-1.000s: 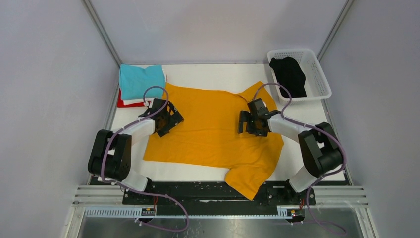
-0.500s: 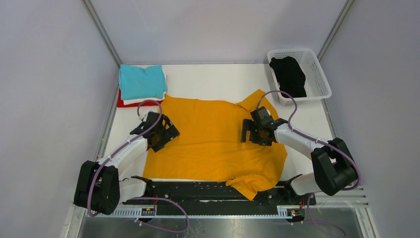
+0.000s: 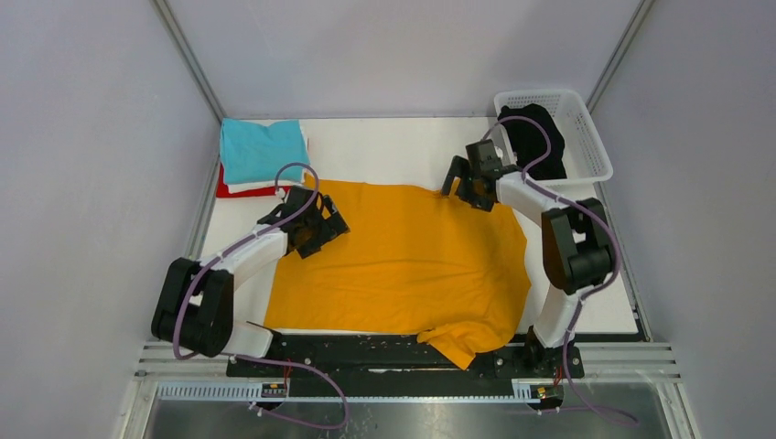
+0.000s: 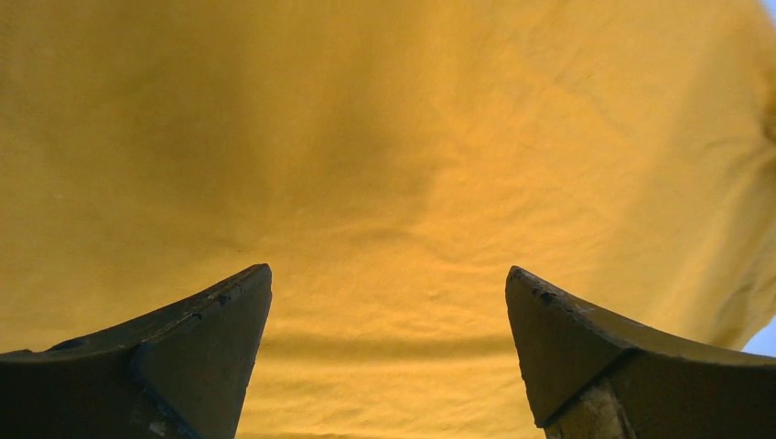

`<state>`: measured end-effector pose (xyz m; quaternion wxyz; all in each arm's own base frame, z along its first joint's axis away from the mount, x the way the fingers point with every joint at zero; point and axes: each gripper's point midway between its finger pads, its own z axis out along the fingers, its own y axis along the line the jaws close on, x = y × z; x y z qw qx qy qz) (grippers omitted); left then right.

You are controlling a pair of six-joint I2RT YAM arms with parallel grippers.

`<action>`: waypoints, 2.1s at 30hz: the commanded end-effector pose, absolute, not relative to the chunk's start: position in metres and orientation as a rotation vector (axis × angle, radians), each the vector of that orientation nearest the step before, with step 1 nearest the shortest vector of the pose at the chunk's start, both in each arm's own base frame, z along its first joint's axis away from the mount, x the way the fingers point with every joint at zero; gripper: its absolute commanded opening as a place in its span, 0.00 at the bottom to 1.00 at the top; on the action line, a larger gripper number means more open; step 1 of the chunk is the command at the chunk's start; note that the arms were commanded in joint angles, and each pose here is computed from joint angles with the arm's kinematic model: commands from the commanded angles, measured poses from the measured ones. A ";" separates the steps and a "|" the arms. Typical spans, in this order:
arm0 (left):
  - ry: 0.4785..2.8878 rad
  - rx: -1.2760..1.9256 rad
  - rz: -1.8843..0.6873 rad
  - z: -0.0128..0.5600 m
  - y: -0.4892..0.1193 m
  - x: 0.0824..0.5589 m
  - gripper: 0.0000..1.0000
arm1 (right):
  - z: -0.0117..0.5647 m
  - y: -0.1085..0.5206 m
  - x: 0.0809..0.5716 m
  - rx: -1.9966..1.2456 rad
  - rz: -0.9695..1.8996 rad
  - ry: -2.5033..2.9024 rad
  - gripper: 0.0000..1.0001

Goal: Fold and stack the t-shirts
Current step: Flatten out the tshirt

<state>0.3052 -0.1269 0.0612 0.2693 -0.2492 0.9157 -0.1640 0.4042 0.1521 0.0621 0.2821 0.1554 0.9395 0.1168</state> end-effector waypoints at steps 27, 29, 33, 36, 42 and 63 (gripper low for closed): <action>2.540 -0.606 -0.403 0.036 -0.131 0.306 0.99 | 0.051 0.184 0.526 0.581 0.545 2.354 1.00; 2.539 -0.612 -0.371 0.034 -0.127 0.307 0.99 | 0.055 0.187 0.537 0.577 0.560 2.343 0.99; 2.548 -0.608 -0.348 0.032 -0.125 0.307 0.99 | 0.063 0.202 0.557 0.557 0.665 2.337 1.00; 2.548 -0.606 -0.328 0.032 -0.123 0.307 0.99 | 0.067 0.216 0.575 0.571 0.753 2.319 0.99; 2.551 -0.602 -0.328 0.032 -0.123 0.308 0.99 | 0.089 0.242 0.624 0.565 0.912 2.211 1.00; 2.533 -0.589 -0.342 0.039 -0.123 0.308 0.99 | 0.073 0.172 0.526 0.602 0.496 2.359 0.91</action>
